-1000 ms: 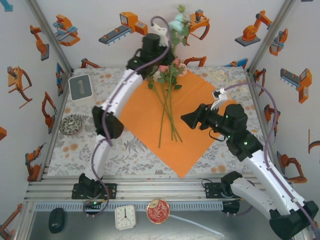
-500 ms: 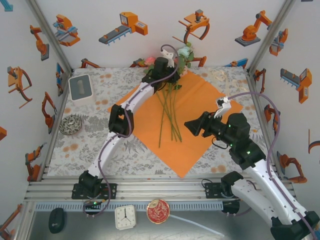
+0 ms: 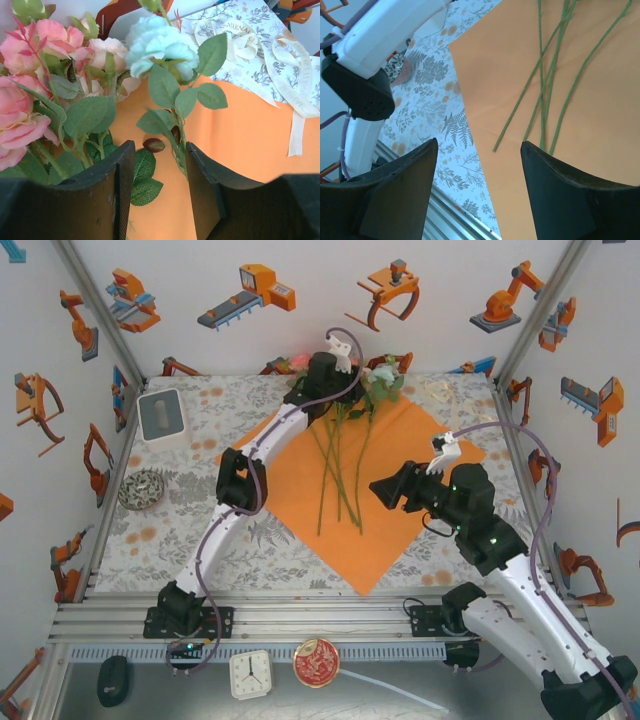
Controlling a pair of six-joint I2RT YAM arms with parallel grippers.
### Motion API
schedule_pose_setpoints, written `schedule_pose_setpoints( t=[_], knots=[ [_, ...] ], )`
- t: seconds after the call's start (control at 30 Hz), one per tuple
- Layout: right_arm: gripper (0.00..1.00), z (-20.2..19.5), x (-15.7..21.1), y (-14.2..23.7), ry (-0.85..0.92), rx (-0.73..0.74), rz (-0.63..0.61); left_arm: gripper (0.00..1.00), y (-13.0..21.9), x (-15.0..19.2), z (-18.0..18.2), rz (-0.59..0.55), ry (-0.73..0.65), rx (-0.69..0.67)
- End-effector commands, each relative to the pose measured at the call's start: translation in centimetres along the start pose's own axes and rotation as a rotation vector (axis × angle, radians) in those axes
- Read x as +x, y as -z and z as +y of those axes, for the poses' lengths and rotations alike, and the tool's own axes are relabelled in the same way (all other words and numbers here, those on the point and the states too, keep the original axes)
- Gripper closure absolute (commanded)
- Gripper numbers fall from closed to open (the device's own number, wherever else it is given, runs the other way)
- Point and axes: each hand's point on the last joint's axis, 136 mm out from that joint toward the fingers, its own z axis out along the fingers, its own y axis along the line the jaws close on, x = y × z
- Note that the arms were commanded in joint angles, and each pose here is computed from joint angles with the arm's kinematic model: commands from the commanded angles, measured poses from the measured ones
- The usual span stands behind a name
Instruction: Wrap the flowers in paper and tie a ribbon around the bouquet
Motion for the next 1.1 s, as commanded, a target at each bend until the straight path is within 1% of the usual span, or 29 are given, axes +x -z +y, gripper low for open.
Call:
schedule_pose_setpoints(
  t=[0.0,0.07,0.13,0.17,0.23,0.3,0.37,0.4,0.5,0.53,0.6,0.73,0.8,0.9,1.0,1.07],
  knots=[
    [0.39,-0.6,-1.4,0.9,-0.021,0.067,-0.055,0.55,6.5,-10.8,-3.9,-0.157,-0.056,0.028],
    [0.39,-1.6,-1.2,1.0,-0.023,0.118,-0.054,0.55,9.2,-12.4,-4.3,-0.167,-0.032,0.004],
    [0.39,-2.9,-0.9,1.1,-0.028,0.190,-0.047,0.52,12.8,-13.6,-4.3,-0.202,0.001,-0.030],
    [0.38,-3.5,-0.6,1.1,-0.031,0.223,-0.036,0.51,14.6,-13.9,-4.2,-0.228,0.020,-0.050],
    [0.38,-4.8,0.0,0.7,-0.031,0.290,0.007,0.49,18.7,-13.0,-2.9,-0.269,0.089,-0.110],
    [0.38,-6.1,0.7,0.1,-0.041,0.355,0.050,0.48,22.4,-10.9,-0.9,-0.263,0.173,-0.185],
    [0.38,-7.5,1.4,-0.6,-0.068,0.417,0.077,0.47,26.0,-8.0,0.8,-0.227,0.256,-0.269],
    [0.38,-8.3,1.8,-0.9,-0.093,0.454,0.085,0.47,27.4,-5.4,1.7,-0.189,0.285,-0.315],
    [0.38,-11.3,4.0,-0.8,-0.194,0.600,0.121,0.44,31.3,-0.9,1.7,-0.119,0.300,-0.347],
    [0.38,-12.4,5.2,-0.6,-0.231,0.648,0.142,0.43,32.2,0.6,1.3,-0.076,0.289,-0.343],
    [0.38,-13.7,7.6,-0.2,-0.286,0.708,0.197,0.39,33.5,3.0,-0.2,0.020,0.223,-0.296],
    [0.36,-14.9,12.3,0.4,-0.358,0.723,0.298,0.28,35.3,8.2,-5.0,0.198,0.084,-0.091],
    [0.35,-15.3,14.0,0.7,-0.394,0.721,0.319,0.24,36.3,10.3,-6.0,0.251,0.046,-0.063],
    [0.36,-15.8,16.2,0.8,-0.457,0.708,0.344,0.20,37.5,12.6,-6.9,0.307,-0.027,-0.047],
    [0.37,-16.1,17.7,0.7,-0.486,0.706,0.368,0.17,37.9,13.7,-8.0,0.336,-0.087,0.012],
    [0.37,-16.0,18.0,0.1,-0.488,0.679,0.378,0.14,38.0,14.3,-9.3,0.344,-0.130,0.093]
  ],
)
